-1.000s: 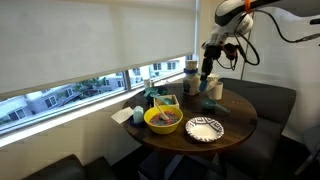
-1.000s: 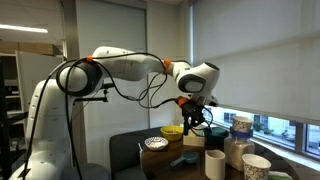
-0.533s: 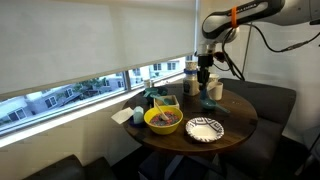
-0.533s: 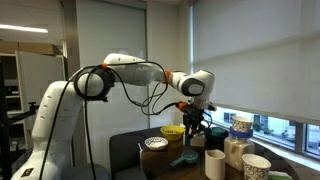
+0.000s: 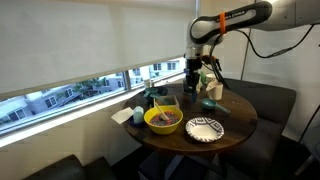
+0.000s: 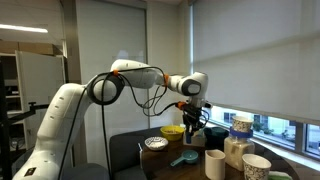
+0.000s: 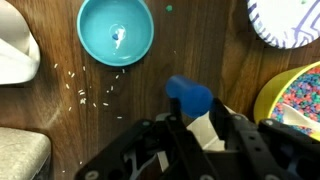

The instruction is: Remove the blue block from the white jug and put it on the table

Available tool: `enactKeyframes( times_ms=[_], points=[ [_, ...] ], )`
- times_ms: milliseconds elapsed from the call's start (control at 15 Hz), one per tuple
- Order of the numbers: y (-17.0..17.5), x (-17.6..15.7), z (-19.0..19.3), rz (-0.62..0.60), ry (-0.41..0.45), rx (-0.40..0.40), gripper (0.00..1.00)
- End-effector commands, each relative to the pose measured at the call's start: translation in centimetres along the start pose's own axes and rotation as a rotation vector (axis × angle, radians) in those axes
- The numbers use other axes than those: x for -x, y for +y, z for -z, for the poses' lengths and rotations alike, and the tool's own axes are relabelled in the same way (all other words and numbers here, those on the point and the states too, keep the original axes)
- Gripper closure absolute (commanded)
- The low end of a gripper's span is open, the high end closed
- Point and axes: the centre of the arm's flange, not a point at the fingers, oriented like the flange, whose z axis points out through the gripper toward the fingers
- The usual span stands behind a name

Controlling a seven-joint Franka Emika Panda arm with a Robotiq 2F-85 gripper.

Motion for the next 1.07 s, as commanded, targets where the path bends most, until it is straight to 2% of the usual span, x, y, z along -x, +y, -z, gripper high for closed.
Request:
enactKeyframes(
  times_ms=[0,400,467,533,600,733,1000],
  points=[
    [1.2,-1.9,-1.5,-0.042,0.011,-0.018,0.9],
    [2.4,-2.9,-4.0,-0.064,0.01,-0.048,0.9],
    [2.4,-3.0,-4.1,-0.066,0.012,-0.051,0.78],
    [2.5,-3.1,-4.2,-0.066,0.011,-0.049,0.41],
    [2.4,-3.1,-4.0,-0.067,0.013,-0.049,0.4],
    [2.3,-2.5,-2.4,-0.064,0.051,-0.044,0.27],
    [0.6,0.3,5.2,0.01,0.272,-0.028,0.0]
  ],
)
